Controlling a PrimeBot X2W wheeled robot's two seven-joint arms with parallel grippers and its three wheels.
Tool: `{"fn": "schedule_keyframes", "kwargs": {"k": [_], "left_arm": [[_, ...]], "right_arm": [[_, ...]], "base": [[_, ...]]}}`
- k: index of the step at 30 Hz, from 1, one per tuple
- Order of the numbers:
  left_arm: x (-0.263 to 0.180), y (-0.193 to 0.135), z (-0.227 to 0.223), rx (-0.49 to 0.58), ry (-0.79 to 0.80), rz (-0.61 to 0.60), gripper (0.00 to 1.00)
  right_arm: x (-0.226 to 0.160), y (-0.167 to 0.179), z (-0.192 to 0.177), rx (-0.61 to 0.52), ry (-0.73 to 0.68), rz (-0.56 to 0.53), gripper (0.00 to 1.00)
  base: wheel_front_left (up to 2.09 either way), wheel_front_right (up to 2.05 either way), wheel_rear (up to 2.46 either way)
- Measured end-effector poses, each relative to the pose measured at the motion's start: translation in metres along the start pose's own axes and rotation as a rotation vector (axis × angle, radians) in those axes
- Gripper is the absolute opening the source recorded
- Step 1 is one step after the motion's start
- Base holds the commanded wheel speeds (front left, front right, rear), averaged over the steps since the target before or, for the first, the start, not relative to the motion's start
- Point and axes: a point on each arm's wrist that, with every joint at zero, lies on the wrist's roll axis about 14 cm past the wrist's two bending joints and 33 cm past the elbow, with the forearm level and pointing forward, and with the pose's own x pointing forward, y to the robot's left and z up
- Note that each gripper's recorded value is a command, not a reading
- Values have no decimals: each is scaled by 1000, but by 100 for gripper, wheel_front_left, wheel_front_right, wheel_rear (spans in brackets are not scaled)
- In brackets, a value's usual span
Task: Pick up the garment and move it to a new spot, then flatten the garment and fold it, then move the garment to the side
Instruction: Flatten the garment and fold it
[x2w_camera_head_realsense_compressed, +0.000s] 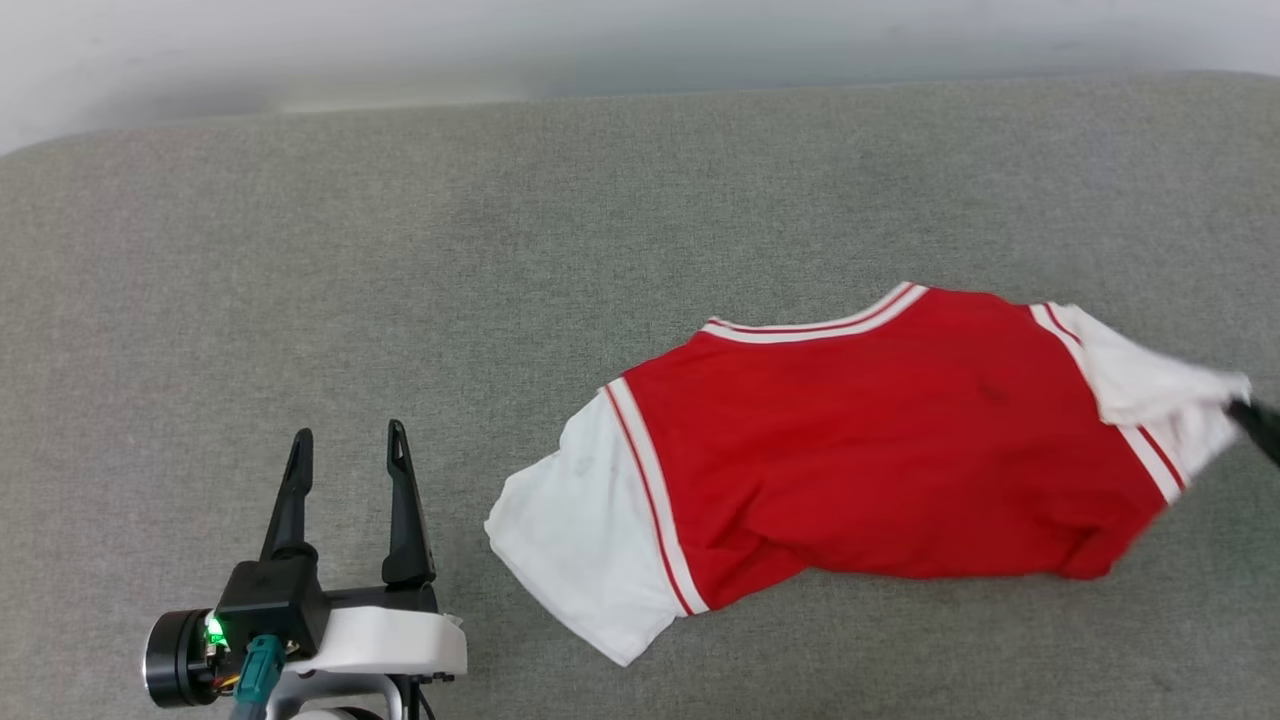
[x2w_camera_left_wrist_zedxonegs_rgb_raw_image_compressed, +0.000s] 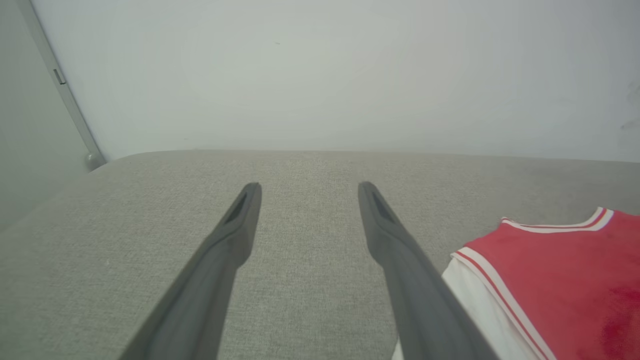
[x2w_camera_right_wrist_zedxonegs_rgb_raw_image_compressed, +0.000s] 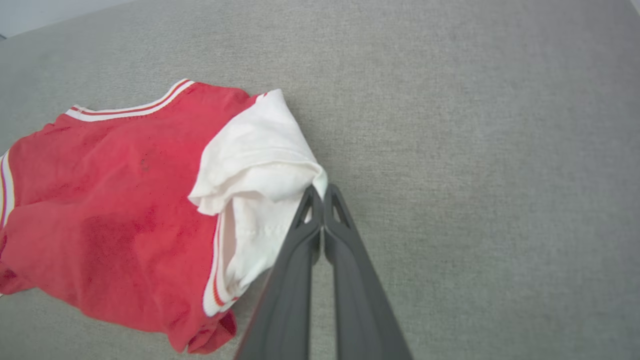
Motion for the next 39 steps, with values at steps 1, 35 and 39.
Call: {"fn": "schedule_keyframes", "kwargs": {"k": [1, 35, 39], "left_arm": [[0, 0, -1, 0, 3, 0, 100], [43, -15, 60, 170, -153, -253, 100], [62, -29, 57, 204, -66, -340, 100]], "right_arm": [[0, -11, -13, 38, 22, -36, 0], [-85, -9, 83, -182, -758, -220, 100], [-86, 14, 65, -179, -794, -232, 100]], "base": [[0, 0, 0], [0, 0, 0], [0, 0, 0]]}}
